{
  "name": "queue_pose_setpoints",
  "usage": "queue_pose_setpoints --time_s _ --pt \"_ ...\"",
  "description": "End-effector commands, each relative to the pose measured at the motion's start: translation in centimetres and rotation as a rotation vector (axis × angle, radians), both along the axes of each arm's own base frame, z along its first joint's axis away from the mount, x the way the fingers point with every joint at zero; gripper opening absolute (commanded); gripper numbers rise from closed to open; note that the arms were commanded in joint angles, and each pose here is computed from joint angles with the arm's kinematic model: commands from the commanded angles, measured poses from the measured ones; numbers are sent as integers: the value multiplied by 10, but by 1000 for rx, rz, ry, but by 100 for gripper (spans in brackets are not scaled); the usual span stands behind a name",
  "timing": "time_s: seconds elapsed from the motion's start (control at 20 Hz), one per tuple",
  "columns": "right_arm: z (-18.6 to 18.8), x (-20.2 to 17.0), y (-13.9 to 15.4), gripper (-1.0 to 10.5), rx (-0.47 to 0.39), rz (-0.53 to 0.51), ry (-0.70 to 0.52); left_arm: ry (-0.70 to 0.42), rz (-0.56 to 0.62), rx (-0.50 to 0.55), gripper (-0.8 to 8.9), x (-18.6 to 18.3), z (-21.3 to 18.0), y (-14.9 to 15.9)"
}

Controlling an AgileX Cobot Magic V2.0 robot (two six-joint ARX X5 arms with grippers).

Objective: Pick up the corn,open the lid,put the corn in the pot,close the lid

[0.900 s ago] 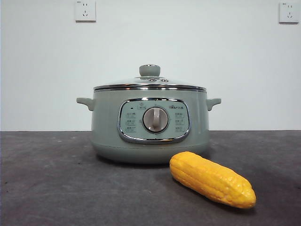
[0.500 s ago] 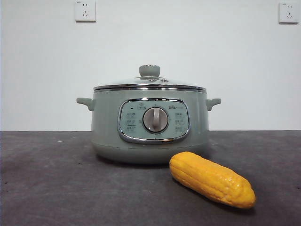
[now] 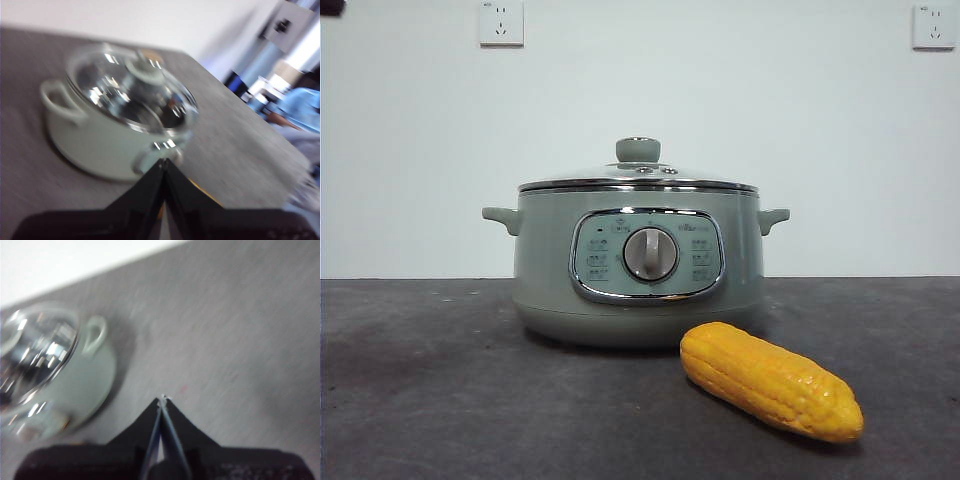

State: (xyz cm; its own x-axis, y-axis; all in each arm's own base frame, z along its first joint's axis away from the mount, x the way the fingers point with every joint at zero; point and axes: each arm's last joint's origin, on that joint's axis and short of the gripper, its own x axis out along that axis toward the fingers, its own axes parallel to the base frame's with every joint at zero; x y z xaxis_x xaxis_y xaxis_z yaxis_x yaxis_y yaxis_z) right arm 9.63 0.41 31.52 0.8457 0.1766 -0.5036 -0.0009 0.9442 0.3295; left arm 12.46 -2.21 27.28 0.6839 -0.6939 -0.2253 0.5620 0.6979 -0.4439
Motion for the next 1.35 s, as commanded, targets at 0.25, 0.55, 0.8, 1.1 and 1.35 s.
queue_pose_setpoints --time_s 0.25,0.55,0.8,1.1,1.35 --pt "6 15 5 2 43 212 129 172 -104 -66 -5 7 -13 -3" --pt "0 49 19 172 91 377 310 195 -142 -50 -5 6 -16 -8" --pt "-21 69 60 413 -3 514 486 196 -198 -44 -5 4 -16 -15" --pt "-50 79 112 576 -171 604 617 197 -234 -32 -5 3 -17 -22" --pt "-71 84 148 570 -248 663 633 196 -226 -15 -5 2 -17 -25"
